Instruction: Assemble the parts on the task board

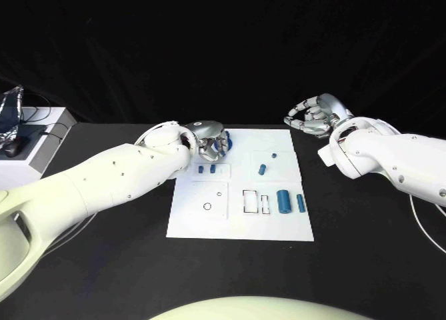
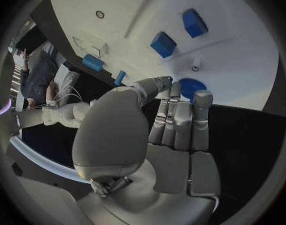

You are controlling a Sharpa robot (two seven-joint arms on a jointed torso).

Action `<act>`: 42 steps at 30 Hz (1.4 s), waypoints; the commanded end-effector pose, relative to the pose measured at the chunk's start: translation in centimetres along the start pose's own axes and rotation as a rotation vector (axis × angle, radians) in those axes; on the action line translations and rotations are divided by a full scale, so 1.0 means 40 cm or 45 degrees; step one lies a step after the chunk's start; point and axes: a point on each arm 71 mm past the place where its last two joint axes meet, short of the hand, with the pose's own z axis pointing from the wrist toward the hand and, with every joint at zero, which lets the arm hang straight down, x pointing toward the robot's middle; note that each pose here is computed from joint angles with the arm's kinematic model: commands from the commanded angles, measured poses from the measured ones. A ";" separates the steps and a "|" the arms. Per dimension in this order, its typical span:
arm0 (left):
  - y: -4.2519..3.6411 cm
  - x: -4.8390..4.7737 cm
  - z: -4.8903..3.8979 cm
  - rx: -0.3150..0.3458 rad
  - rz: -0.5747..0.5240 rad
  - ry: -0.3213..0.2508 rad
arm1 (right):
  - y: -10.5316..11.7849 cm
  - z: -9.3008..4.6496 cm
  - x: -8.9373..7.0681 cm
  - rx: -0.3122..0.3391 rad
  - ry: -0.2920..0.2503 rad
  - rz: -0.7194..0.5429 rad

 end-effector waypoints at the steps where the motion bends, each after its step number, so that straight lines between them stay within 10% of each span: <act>1: 0.000 -0.020 -0.011 0.018 -0.067 -0.044 | 0.003 -0.001 0.000 -0.021 0.001 -0.011; 19: 0.076 -0.028 -0.063 -0.061 -0.056 -0.038 | -0.002 -0.004 -0.006 -0.016 -0.003 -0.013; 42: 0.083 0.017 -0.056 -0.085 -0.050 0.008 | 0.000 -0.003 -0.004 -0.017 -0.002 -0.015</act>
